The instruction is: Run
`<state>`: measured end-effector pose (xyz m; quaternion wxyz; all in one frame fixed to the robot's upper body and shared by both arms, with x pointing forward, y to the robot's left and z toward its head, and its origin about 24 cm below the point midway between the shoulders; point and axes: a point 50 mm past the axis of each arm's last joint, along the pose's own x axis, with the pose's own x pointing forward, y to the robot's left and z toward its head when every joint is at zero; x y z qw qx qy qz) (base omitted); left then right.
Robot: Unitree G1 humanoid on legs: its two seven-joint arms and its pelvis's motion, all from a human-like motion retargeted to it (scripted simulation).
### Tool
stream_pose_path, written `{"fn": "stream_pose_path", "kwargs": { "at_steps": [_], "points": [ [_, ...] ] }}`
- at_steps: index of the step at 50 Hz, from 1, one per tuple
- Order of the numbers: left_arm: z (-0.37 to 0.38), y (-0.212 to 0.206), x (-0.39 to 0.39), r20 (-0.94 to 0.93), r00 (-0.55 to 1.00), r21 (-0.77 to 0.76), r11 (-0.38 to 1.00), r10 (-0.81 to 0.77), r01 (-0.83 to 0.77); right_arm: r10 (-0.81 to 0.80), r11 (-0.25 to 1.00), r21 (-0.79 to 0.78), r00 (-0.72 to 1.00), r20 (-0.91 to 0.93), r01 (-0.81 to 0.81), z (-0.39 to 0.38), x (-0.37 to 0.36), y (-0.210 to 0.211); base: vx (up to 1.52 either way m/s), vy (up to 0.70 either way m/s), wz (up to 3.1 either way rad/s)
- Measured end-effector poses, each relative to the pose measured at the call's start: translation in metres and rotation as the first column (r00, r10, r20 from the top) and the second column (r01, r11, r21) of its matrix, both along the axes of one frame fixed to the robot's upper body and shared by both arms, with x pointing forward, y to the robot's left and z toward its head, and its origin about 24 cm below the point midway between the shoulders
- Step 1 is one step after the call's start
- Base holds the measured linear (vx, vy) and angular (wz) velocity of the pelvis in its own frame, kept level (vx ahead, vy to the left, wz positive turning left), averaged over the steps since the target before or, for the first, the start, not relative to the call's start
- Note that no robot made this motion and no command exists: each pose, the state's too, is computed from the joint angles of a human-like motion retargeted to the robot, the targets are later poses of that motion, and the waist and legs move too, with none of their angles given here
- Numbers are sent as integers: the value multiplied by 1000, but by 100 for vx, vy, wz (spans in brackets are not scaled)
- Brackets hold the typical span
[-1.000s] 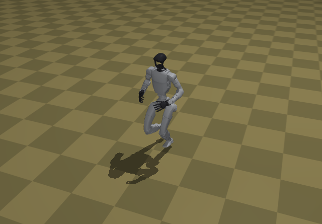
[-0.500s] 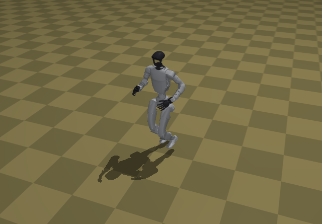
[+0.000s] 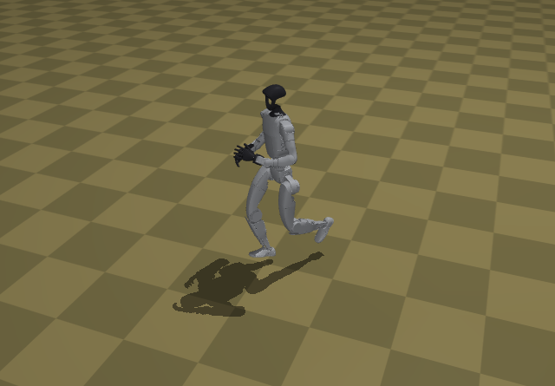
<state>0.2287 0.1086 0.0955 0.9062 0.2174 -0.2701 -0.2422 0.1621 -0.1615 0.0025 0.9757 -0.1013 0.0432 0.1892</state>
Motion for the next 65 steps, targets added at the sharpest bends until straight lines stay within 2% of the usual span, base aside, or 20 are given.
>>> {"fn": "stream_pose_path", "kwargs": {
  "at_steps": [2,5,7,10,14,18,22,25,29,32,35,40,43,48,53,58,62,65],
  "points": [
    [-25,3,-8,-113,993,40,999,26,-21,3,1000,-22,998,62,-1,7,14,5,-3,-4,-38],
    [-69,24,-26,-310,943,158,985,120,-73,28,999,-47,966,257,-17,39,56,23,-1,-2,-15],
    [-84,49,-45,-405,897,205,973,180,-103,39,999,7,913,407,-45,74,80,41,3,1,4],
    [-96,82,-82,-522,818,230,963,241,-138,58,985,108,838,543,-138,113,84,60,7,5,30],
    [-102,101,-108,-587,741,213,946,325,-246,114,957,144,784,611,-252,131,73,75,-1,6,28],
    [-95,95,-86,-488,789,226,927,373,-298,134,965,114,823,553,-235,110,63,79,-5,3,-42],
    [-58,62,-12,-219,913,171,935,343,-310,117,987,59,926,360,-148,60,49,61,-6,1,-43],
    [-20,33,13,-74,968,54,970,239,-236,92,993,53,977,193,-104,30,24,35,6,2,-81],
    [9,1,9,23,999,-63,997,47,-46,-2,999,36,1000,-30,3,-1,-14,-2,6,-7,-74],
    [14,-10,-2,48,999,-97,995,-26,30,-70,997,19,993,-98,72,-11,-27,-14,-5,-6,-42],
    [-3,-9,-9,-36,999,-97,995,-1,-3,-111,994,-4,993,-42,111,-7,-14,-14,-6,-5,-20],
    [-63,31,-27,-298,927,58,974,226,-219,-98,995,6,942,322,102,48,69,21,0,0,4],
    [-78,66,-59,-407,866,113,957,291,-268,-90,990,137,862,499,24,98,87,45,6,3,26],
    [-87,102,-103,-521,773,160,931,362,-328,-20,953,251,797,604,-167,133,74,70,6,5,54],
    [-90,103,-103,-504,755,180,906,420,-384,42,954,218,812,582,-205,121,61,79,-2,3,-18],
    [-69,81,-33,-261,863,181,900,432,-396,4,991,122,908,420,-60,71,53,65,-8,-2,-35],
    [-27,48,18,-66,932,71,933,357,-353,-35,998,59,974,224,23,29,28,31,0,5,-44],
    [1,22,25,17,971,-43,970,239,-238,-82,997,19,994,69,81,5,-1,2,11,-4,-109]
  ]
}}
